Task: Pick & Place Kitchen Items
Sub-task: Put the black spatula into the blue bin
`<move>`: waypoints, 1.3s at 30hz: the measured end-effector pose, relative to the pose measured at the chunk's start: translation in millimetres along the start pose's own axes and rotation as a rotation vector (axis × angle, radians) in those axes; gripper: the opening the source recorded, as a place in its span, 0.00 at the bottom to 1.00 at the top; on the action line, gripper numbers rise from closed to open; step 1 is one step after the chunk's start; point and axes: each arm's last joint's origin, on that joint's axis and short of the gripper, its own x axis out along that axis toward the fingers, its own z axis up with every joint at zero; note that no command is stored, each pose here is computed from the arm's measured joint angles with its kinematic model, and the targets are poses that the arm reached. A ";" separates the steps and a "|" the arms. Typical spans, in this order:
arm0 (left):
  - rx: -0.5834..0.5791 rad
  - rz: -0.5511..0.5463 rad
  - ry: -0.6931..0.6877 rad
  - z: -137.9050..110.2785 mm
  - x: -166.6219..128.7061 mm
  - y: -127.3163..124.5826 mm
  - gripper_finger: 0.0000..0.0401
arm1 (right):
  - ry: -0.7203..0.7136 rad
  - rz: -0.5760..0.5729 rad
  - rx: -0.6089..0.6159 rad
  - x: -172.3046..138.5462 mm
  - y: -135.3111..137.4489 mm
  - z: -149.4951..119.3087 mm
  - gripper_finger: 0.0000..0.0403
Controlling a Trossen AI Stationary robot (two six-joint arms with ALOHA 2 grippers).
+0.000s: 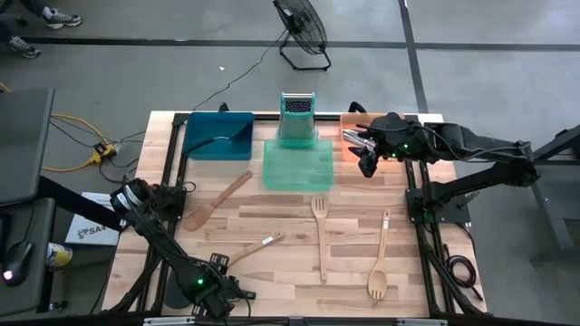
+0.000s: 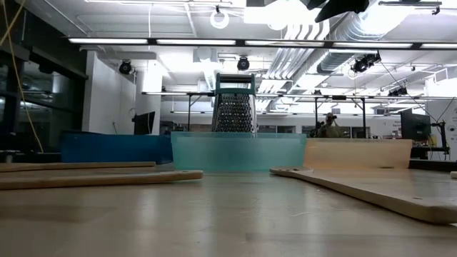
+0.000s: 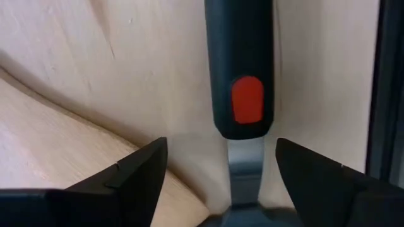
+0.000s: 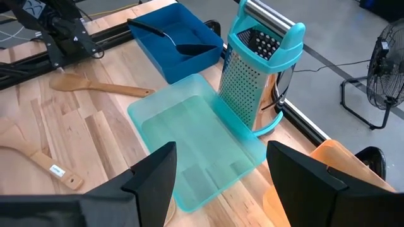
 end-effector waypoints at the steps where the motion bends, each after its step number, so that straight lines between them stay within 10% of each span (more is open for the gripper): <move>1: 0.000 -0.001 -0.001 -0.4 1.2 0.4 0.69 | 0.001 0.002 0.000 0.0 0.0 -0.1 0.59; 21: -0.011 0.002 -0.010 -3.4 7.6 3.7 0.16 | 0.013 0.015 -0.003 0.0 0.3 -0.8 0.59; 39: -0.030 -0.046 0.000 8.6 -18.3 -9.8 0.16 | 0.014 0.015 -0.005 0.0 0.2 -0.9 0.59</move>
